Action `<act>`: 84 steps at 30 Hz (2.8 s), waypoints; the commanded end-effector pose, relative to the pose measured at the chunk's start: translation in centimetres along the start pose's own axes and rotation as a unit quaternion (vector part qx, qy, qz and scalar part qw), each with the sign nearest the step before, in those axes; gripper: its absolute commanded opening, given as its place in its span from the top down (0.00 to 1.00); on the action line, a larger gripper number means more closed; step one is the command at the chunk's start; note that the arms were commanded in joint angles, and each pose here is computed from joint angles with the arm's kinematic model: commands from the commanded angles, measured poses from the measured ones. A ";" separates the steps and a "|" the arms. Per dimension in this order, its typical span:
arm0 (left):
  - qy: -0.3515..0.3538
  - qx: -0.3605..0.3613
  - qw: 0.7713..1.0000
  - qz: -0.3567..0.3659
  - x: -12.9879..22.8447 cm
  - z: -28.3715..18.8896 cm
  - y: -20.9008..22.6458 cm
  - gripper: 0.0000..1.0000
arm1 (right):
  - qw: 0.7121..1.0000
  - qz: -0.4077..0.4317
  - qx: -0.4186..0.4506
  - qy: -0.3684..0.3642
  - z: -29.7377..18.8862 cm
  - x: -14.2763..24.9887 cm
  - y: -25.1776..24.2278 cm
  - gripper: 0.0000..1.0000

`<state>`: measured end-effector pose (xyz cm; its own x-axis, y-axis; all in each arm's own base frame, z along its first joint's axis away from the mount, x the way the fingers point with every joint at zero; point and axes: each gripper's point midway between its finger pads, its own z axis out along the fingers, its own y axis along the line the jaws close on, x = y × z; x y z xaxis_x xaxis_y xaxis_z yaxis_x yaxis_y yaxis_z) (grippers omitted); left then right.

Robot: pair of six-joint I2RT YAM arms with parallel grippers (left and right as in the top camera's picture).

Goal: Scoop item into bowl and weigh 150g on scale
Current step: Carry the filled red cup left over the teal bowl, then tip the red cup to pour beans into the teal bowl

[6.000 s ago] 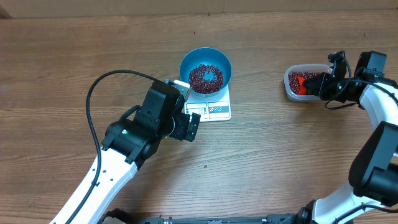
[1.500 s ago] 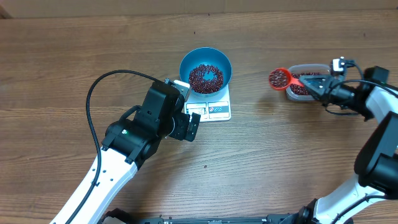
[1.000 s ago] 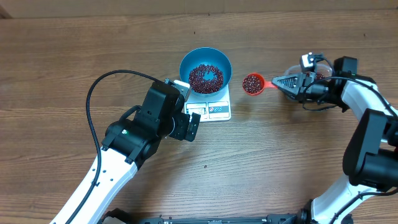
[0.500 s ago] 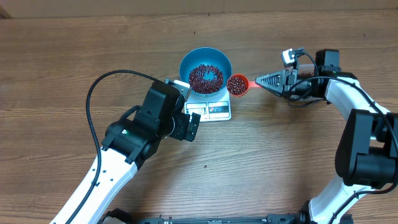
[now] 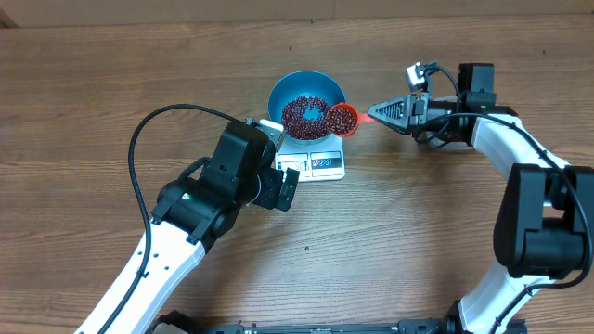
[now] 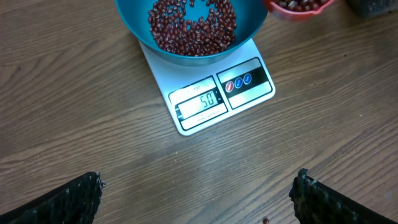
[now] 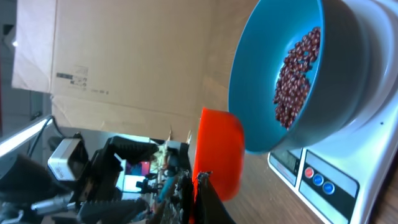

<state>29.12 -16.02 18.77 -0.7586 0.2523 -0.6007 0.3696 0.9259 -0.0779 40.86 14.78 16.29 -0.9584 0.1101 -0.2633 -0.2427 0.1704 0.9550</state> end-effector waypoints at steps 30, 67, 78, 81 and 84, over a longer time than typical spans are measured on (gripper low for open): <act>-0.012 0.007 1.000 0.009 -0.9 -0.5 -0.3 0.00 | 0.972 -0.203 0.090 -0.082 4.9 -5.6 0.4 0.96; -0.012 0.007 1.000 0.009 -0.9 -0.5 -0.3 0.01 | 0.755 -0.644 0.118 -0.011 4.9 -4.7 -0.3 0.96; -0.012 0.007 1.000 0.009 -0.9 -0.5 -0.3 0.01 | 0.727 -0.684 0.052 -0.022 5.3 -4.1 2.2 0.96; -0.012 0.007 1.000 0.009 -0.9 -0.5 -0.3 0.00 | 0.722 -0.690 0.045 -0.023 5.3 -4.1 2.6 0.96; -0.012 0.007 1.000 0.009 -0.9 -0.5 -0.3 0.00 | 0.729 -0.683 0.045 -0.020 5.3 -3.9 2.4 0.96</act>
<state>29.12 -16.02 18.77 -0.7586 0.2523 -0.6007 0.3696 0.9259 -0.0779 45.52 19.56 18.96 0.1756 -0.2102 -0.9617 -0.9437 0.2422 -0.2253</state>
